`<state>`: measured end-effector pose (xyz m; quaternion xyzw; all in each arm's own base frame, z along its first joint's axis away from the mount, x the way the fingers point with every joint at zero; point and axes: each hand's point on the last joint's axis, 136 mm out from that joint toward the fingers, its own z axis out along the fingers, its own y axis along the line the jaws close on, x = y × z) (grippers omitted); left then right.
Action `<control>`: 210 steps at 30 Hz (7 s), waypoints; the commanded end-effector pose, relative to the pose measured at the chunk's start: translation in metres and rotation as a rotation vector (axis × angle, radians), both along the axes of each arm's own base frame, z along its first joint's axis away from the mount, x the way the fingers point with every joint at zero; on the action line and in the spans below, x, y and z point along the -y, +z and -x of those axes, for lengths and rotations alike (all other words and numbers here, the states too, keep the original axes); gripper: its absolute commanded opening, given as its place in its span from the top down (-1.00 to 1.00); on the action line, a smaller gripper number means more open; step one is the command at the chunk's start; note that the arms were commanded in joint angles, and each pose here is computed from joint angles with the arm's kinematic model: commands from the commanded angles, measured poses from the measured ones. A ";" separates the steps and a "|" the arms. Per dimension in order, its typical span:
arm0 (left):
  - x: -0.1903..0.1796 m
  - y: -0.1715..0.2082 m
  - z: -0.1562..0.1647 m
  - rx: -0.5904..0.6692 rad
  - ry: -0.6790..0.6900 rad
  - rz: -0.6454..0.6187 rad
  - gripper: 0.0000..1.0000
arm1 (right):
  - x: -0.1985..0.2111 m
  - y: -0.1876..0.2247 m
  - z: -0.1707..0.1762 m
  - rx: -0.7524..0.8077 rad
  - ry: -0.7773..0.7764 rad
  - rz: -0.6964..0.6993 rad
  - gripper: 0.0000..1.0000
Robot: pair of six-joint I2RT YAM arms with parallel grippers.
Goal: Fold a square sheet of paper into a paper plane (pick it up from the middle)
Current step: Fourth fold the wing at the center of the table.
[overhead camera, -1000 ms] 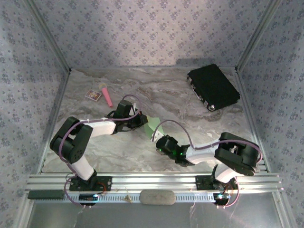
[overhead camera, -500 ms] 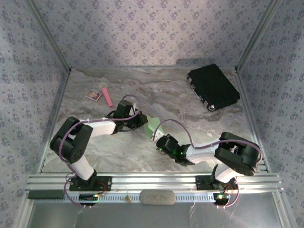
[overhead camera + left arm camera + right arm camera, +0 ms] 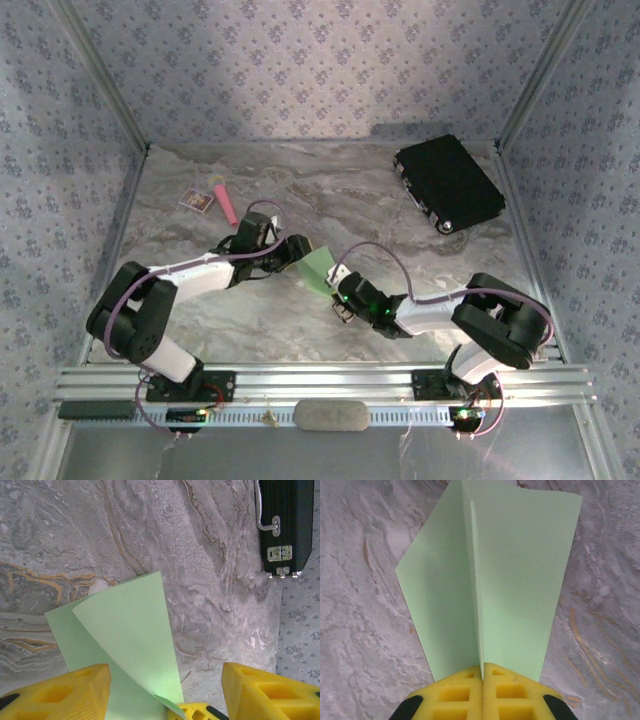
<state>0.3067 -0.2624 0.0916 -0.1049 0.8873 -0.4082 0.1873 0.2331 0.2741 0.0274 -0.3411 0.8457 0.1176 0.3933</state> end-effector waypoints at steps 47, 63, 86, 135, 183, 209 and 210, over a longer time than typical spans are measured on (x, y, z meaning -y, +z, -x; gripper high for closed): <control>0.040 -0.035 -0.016 -0.047 -0.046 0.001 0.75 | -0.015 -0.023 -0.013 -0.967 -0.296 -0.625 1.00; 0.050 -0.047 -0.019 -0.064 -0.081 0.014 0.75 | -0.007 -0.027 -0.012 -0.939 -0.340 -0.629 0.86; 0.044 -0.058 -0.017 -0.083 -0.069 -0.052 0.78 | -0.011 -0.029 -0.010 -0.953 -0.318 -0.588 0.79; 0.049 -0.086 0.000 -0.174 -0.155 -0.097 0.82 | 0.005 -0.043 -0.011 -1.007 -0.425 -0.584 0.88; 0.038 -0.097 0.004 -0.196 -0.145 -0.104 0.85 | 0.037 -0.038 0.042 -1.029 -0.426 -0.406 0.73; 0.036 -0.098 0.003 -0.196 -0.134 -0.098 0.86 | 0.052 -0.050 0.061 -1.046 -0.468 -0.348 0.79; 0.036 -0.098 0.003 -0.195 -0.133 -0.098 0.86 | 0.052 -0.049 0.061 -1.042 -0.468 -0.344 0.79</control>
